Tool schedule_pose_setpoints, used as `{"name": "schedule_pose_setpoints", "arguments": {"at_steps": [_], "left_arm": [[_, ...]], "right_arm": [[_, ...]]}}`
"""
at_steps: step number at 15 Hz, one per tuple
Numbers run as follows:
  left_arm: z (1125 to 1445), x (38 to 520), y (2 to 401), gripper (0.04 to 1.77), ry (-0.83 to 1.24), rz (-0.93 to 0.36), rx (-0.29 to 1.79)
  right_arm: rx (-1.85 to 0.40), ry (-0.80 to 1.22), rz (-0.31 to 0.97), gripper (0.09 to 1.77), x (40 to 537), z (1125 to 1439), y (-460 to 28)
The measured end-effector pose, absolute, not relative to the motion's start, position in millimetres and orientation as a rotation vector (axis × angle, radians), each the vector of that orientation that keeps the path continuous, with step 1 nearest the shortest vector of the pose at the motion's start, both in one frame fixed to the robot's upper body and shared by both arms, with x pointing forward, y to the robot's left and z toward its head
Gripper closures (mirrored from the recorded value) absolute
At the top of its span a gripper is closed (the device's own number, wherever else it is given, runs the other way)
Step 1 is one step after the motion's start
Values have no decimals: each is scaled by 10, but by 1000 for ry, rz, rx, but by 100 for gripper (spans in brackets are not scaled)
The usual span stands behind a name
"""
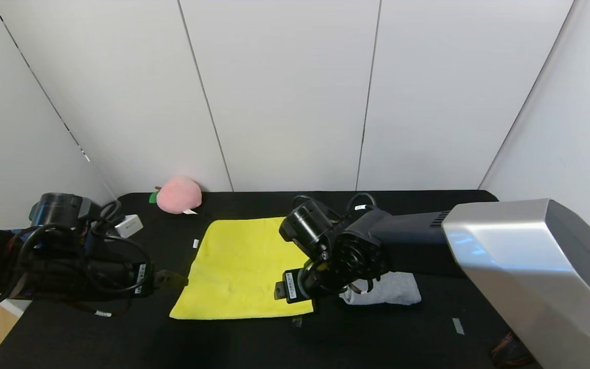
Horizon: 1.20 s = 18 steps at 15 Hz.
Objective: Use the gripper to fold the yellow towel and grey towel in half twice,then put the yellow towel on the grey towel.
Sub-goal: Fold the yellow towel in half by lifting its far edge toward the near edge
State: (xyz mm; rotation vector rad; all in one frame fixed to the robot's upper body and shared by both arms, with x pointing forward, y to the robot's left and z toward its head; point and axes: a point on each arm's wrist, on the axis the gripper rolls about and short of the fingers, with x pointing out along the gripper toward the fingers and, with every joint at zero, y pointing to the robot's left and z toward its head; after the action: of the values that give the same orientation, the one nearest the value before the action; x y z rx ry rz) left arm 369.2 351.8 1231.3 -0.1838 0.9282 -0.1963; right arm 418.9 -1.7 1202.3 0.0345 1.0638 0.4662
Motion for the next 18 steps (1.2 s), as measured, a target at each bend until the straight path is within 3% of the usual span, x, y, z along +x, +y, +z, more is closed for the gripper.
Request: {"name": "schedule_pose_setpoints", "arguments": {"at_steps": [18], "left_arm": [[11742, 3867, 3591, 9, 1058, -345, -172]], "right_arm": [[28, 1064, 451, 15, 4245, 11976, -48]]}}
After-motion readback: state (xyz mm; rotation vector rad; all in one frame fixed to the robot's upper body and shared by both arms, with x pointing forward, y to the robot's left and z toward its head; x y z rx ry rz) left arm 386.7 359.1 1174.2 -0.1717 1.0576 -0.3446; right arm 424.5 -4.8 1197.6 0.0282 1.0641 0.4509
